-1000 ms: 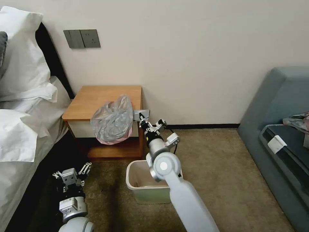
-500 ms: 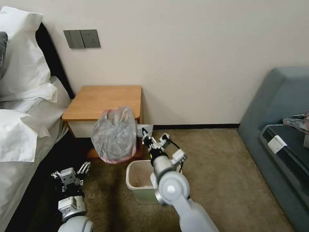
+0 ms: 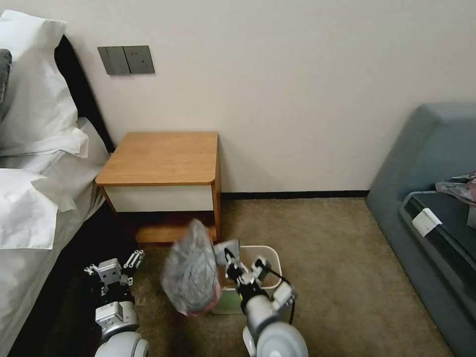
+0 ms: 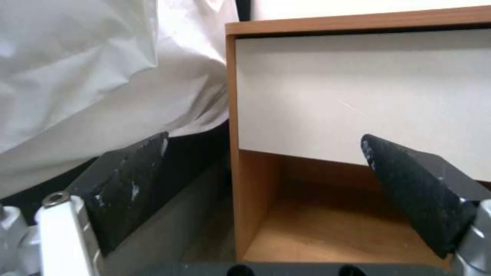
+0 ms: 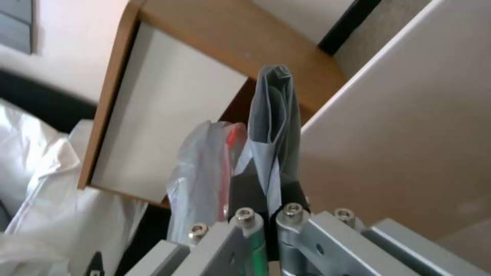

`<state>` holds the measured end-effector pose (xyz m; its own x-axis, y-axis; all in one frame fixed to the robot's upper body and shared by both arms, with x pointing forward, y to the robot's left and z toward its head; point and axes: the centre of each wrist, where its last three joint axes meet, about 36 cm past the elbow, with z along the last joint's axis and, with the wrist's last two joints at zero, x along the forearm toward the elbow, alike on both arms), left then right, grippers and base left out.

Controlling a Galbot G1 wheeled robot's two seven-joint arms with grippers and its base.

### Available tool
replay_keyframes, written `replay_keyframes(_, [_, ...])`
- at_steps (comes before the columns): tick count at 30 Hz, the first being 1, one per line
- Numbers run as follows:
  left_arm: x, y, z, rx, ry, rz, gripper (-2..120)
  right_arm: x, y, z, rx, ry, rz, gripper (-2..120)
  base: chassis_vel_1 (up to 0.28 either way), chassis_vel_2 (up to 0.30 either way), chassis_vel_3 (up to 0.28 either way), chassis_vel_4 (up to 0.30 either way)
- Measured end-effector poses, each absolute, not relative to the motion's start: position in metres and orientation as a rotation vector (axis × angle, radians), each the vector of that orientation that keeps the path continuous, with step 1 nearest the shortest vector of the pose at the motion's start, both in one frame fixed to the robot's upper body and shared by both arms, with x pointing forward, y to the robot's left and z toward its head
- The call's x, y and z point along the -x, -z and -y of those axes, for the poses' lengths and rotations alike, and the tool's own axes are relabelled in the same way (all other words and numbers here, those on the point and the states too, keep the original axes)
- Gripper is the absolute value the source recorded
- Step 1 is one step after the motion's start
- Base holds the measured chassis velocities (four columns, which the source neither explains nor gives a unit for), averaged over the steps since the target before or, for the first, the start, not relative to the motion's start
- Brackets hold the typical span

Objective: Pick up the garbage bag from the table and place it over the trash can.

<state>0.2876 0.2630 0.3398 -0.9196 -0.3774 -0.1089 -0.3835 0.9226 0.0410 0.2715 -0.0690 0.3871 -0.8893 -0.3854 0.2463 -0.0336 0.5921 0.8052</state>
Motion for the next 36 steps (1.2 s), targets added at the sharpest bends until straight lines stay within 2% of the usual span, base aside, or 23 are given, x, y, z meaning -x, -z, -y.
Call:
replay_keyframes(15, [-0.291, -0.340, -0.258, 0.586, -0.075, -2.978, 100, -0.270, -0.390, 0.075, -0.293, 1.205, 2.425, 1, 0.000, 0.000, 0.000, 0.000])
replay_keyframes(19, [-0.299, -0.338, -0.255, 0.580, -0.061, -2.976, 100, -0.269, -0.395, 0.072, -0.245, 1.114, 2.426, 20, 0.000, 0.000, 0.000, 0.000])
replay_keyframes(21, [-0.300, -0.337, -0.255, 0.579, -0.061, -2.976, 100, -0.269, -0.396, 0.071, -0.231, 1.087, 2.427, 23, 0.000, 0.000, 0.000, 0.000])
replay_keyframes(23, [-0.304, -0.336, -0.255, 0.575, -0.060, -2.975, 100, -0.269, -0.399, 0.072, -0.200, 1.016, 2.431, 33, 0.000, 0.000, 0.000, 0.000])
replay_keyframes(24, [-0.304, -0.336, -0.255, 0.575, -0.060, -2.975, 100, -0.269, -0.399, 0.072, -0.200, 1.016, 2.431, 33, 0.000, 0.000, 0.000, 0.000])
replay_keyframes(26, [-0.307, -0.335, -0.254, 0.569, -0.054, -2.975, 100, -0.268, -0.400, 0.076, -0.186, 0.963, 2.435, 41, 0.000, 0.000, 0.000, 0.000])
replay_keyframes(27, [-0.309, -0.334, -0.253, 0.565, -0.052, -2.976, 100, -0.267, -0.401, 0.078, -0.178, 0.944, 2.440, 48, 0.000, 0.000, 0.000, 0.000])
replay_keyframes(28, [-0.309, -0.334, -0.253, 0.565, -0.052, -2.976, 100, -0.267, -0.401, 0.078, -0.178, 0.944, 2.440, 48, 0.000, 0.000, 0.000, 0.000])
replay_keyframes(31, [-0.317, -0.333, -0.252, 0.552, -0.048, -2.971, 100, -0.267, -0.406, 0.085, -0.149, 0.922, 2.460, 61, 0.000, 0.000, 0.000, 0.000])
replay_keyframes(32, [-0.317, -0.333, -0.252, 0.552, -0.048, -2.971, 100, -0.267, -0.406, 0.085, -0.149, 0.922, 2.460, 61, 0.000, 0.000, 0.000, 0.000])
replay_keyframes(35, [-0.322, -0.335, -0.250, 0.532, -0.042, -2.972, 100, -0.268, -0.412, 0.097, -0.120, 0.900, 2.490, 76, 0.000, 0.000, 0.000, 0.000])
replay_keyframes(36, [-0.322, -0.335, -0.250, 0.532, -0.042, -2.972, 100, -0.268, -0.412, 0.097, -0.120, 0.900, 2.490, 76, 0.000, 0.000, 0.000, 0.000])
